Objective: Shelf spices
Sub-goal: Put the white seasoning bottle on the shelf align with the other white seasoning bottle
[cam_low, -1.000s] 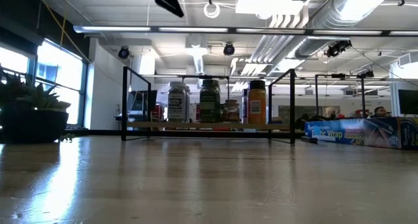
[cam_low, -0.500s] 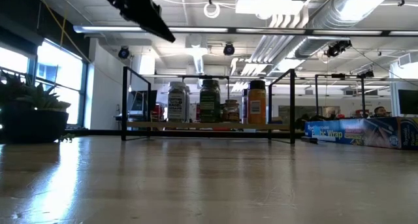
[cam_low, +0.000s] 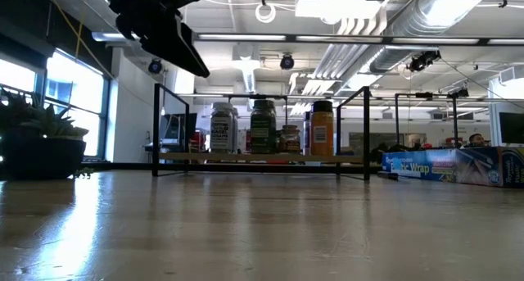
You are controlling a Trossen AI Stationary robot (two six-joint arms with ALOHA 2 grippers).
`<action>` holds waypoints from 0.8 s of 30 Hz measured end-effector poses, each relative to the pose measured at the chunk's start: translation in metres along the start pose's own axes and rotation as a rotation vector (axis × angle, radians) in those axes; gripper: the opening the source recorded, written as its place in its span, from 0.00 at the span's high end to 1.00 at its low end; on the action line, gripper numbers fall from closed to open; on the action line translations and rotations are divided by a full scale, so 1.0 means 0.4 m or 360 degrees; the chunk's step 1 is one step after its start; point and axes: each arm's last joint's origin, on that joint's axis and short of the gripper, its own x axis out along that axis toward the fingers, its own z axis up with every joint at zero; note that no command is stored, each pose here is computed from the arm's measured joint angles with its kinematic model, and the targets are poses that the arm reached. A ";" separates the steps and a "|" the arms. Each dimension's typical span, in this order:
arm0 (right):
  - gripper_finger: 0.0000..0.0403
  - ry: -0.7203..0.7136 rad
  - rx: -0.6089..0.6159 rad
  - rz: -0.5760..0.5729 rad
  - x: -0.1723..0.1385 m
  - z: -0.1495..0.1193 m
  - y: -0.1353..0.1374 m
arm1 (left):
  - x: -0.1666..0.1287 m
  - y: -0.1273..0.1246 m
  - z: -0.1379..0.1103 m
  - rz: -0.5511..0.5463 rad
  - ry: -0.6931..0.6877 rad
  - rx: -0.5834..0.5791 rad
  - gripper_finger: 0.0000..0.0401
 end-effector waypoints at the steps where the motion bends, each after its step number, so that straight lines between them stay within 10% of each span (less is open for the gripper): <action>1: 0.34 0.0017 0.0024 -0.0040 0.009 -0.003 0.001 | 0.002 -0.001 -0.003 0.0000 0.0003 -0.0003 0.39; 24: 0.34 0.0050 0.0218 -0.0164 0.144 0.002 -0.032 | 0.004 -0.006 -0.006 -0.0086 -0.0005 -0.0027 0.39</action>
